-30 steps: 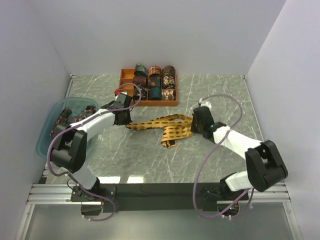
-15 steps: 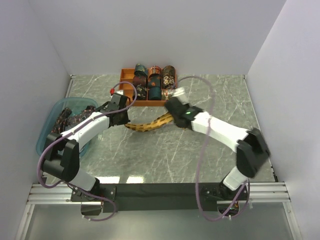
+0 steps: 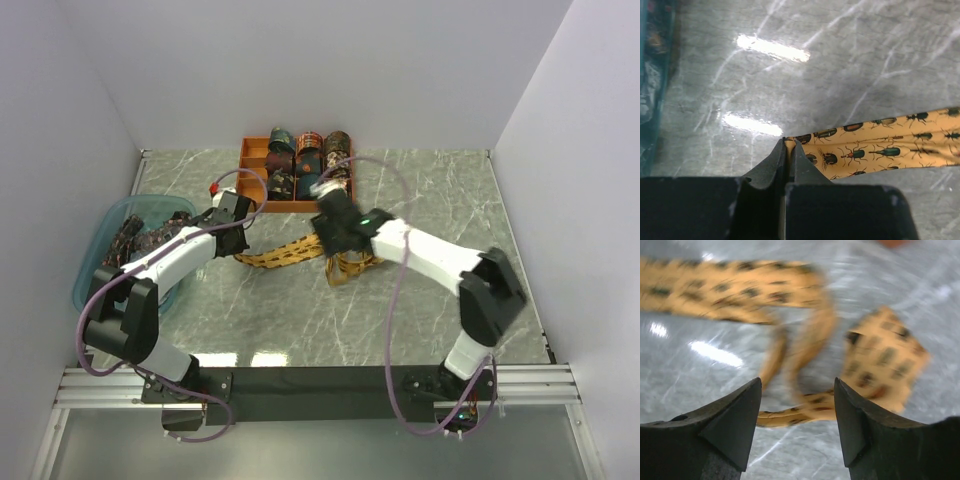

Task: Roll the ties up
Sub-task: Flatten the tie

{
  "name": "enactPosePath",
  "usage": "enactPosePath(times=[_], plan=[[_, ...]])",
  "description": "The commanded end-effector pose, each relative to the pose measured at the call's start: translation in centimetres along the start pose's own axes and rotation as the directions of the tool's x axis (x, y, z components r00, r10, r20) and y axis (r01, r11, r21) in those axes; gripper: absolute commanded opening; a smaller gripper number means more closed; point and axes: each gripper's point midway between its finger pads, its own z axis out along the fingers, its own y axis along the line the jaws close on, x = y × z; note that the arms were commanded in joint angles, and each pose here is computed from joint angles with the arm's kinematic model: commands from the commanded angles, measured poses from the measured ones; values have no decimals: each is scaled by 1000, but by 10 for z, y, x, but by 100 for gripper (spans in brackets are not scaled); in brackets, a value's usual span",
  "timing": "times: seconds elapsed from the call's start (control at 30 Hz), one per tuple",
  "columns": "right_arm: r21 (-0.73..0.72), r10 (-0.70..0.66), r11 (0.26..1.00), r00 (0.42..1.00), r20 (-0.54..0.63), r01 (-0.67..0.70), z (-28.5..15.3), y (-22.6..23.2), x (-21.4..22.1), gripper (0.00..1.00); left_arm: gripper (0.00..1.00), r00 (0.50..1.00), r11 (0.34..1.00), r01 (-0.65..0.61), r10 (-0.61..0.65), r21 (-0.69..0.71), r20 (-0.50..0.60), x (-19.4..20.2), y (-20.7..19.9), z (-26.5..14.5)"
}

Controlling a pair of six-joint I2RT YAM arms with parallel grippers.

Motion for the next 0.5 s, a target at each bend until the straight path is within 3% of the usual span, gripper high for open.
enactPosePath(times=[0.0, 0.03, 0.07, 0.17, 0.2, 0.47], plan=[[-61, 265, 964, 961, 83, -260, -23, -48, -13, 67, 1, 999, 999, 5, -3, -33, 50, -10, 10, -4], [-58, 315, 949, 946, 76, -311, -19, -56, 0, 68, 1, 999, 999, 4, -2, -34, 49, -10, 10, -2], [-42, 400, 917, 910, 111, -398, -26, -81, -1, 73, 1, 999, 999, 2, 0, -35, 49, -10, 10, -1], [-58, 607, 795, 788, 100, -604, -26, -97, 19, 81, 1, 999, 1000, 4, -2, -29, 47, -10, 8, 1], [-58, 696, 717, 709, 110, -695, -24, -108, 20, 83, 1, 999, 1000, 5, -4, -25, 46, -11, 8, 2], [-94, 904, 426, 420, 76, -900, 3, -107, 37, 84, 1, 999, 1000, 4, -3, -19, 48, -10, 7, 3]])
